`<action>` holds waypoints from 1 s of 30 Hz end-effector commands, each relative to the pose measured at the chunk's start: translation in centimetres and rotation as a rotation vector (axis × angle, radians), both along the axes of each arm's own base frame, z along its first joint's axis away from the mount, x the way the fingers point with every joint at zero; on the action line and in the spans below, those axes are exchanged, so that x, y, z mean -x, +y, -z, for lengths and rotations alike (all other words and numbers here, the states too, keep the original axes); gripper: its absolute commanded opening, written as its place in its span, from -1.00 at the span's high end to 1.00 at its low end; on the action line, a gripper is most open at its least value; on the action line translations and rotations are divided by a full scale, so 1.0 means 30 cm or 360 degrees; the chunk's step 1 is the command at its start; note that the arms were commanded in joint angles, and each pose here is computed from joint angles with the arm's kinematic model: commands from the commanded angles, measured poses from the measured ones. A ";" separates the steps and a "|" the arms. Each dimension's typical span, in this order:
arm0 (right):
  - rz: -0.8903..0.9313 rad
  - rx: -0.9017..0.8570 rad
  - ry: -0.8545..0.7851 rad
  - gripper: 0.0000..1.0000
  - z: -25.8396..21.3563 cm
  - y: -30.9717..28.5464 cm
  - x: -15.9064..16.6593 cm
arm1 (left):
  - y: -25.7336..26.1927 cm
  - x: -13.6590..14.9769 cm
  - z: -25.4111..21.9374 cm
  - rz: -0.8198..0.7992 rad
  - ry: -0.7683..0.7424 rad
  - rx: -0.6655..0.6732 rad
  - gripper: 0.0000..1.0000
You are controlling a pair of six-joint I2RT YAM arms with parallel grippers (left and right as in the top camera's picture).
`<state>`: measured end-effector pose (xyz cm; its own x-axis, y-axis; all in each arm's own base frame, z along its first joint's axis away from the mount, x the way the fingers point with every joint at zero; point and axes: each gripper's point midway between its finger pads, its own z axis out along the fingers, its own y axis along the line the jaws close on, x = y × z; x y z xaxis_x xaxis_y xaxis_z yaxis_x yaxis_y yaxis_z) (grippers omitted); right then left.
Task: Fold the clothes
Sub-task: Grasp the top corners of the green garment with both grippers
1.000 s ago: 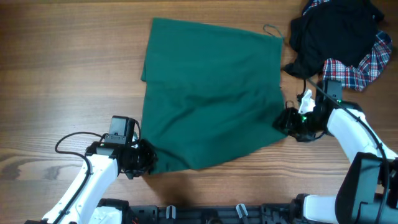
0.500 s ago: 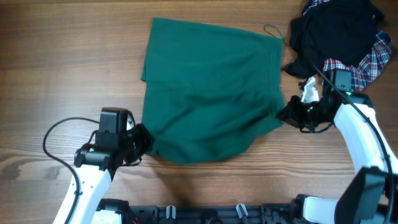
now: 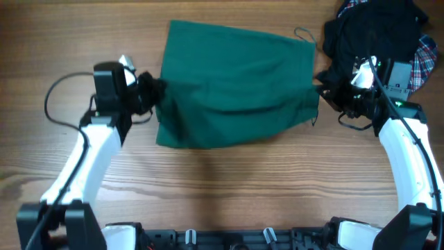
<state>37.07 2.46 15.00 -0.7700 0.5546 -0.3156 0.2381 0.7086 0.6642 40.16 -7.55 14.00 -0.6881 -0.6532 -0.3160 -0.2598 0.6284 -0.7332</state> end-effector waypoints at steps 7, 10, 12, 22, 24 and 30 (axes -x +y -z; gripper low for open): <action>0.0196 -0.0053 0.0162 0.91 0.164 -0.043 -0.108 | 0.027 -0.113 0.135 0.0030 0.0094 -0.0122 0.92; 0.0220 -0.0003 0.0167 0.91 0.177 -0.056 -0.112 | 0.048 -0.113 0.174 -0.0013 0.0141 -0.0169 0.92; 0.0215 0.0001 0.0159 0.01 0.171 -0.057 -0.116 | 0.057 -0.112 0.175 -0.0026 0.0145 -0.0176 0.14; 0.0036 0.0288 -0.0110 0.63 -0.181 -0.088 -0.212 | 0.168 -0.181 -0.309 -0.0047 -0.0505 -0.0466 -0.41; -0.0186 0.0287 -0.0029 0.91 -0.125 0.013 -0.163 | 0.126 -0.153 -0.251 0.0052 -0.0409 -0.0462 0.61; -0.0589 0.0274 0.0453 0.91 0.204 0.146 -0.014 | -0.062 -0.020 0.223 0.0491 0.0248 -0.0518 0.92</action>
